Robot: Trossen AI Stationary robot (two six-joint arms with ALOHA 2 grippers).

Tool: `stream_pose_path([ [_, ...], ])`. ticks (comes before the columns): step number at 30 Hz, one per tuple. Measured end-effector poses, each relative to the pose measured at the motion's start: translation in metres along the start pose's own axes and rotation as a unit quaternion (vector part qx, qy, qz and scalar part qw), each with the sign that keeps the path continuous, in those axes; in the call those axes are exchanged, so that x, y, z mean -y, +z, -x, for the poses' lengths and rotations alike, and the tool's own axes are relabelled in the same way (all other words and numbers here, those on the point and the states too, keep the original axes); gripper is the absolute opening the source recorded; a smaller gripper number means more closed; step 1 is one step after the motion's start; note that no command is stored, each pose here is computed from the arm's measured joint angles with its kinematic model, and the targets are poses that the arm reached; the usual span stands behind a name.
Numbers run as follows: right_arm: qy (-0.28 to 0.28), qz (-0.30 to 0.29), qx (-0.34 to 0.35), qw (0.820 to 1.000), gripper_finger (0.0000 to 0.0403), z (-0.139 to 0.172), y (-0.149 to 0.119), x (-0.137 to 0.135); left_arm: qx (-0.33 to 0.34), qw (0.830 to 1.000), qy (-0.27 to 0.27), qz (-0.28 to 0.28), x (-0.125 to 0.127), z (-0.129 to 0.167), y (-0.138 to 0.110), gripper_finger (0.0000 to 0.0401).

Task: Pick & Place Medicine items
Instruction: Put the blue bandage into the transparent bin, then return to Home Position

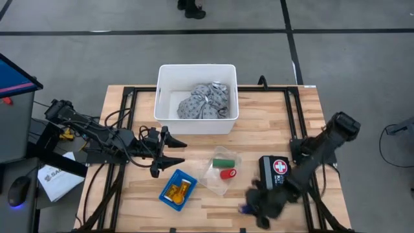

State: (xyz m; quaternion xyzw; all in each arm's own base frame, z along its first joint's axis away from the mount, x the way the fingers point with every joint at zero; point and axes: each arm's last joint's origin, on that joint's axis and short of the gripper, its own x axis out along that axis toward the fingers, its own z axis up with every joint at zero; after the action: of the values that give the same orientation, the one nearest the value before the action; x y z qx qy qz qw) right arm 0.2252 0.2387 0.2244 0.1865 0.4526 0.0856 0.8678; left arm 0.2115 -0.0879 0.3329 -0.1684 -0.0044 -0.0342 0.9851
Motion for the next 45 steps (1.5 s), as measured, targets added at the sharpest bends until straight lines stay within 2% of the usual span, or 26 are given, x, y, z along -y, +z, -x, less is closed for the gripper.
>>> stream_pose_path([
  [2, -0.014, 0.009, 0.046, 0.999, 0.0126, 0.007, 0.025, 0.012, 0.000, 1.000, 0.000, 0.005, 0.000, 0.000, 0.000, 0.0278],
  [7, -0.057, 0.037, 0.106, 0.992, 0.0125, 0.006, 0.077, 0.054, -0.003, 1.000, -0.006, 0.006, 0.000, 0.000, 0.000, 0.0278],
  [13, -0.040, 0.016, 0.174, 0.984, 0.0127, -0.005, 0.121, 0.090, -0.006, 1.000, -0.016, 0.006, 0.004, 0.002, -0.002, 0.0278],
  [18, -0.028, -0.013, 0.138, 0.990, 0.0126, -0.025, 0.124, 0.109, -0.014, 1.000, -0.024, 0.004, 0.008, 0.003, -0.004, 0.0278],
  [25, -0.029, -0.047, 0.116, 0.992, 0.0140, -0.043, 0.120, 0.115, -0.028, 0.999, -0.017, -0.002, 0.008, 0.004, -0.007, 0.0278],
  [36, -0.031, -0.053, 0.126, 0.990, 0.0220, -0.035, 0.122, 0.113, -0.040, 0.999, -0.013, -0.009, 0.007, 0.004, -0.009, 0.0278],
  [41, -0.032, -0.046, 0.126, 0.990, 0.0230, -0.033, 0.122, 0.113, -0.049, 0.999, -0.008, -0.014, 0.005, 0.004, -0.011, 0.0278],
  [45, -0.022, -0.038, 0.143, 0.989, 0.0227, -0.019, 0.126, 0.109, -0.045, 0.999, -0.002, -0.019, 0.001, 0.011, -0.005, 0.0278],
])
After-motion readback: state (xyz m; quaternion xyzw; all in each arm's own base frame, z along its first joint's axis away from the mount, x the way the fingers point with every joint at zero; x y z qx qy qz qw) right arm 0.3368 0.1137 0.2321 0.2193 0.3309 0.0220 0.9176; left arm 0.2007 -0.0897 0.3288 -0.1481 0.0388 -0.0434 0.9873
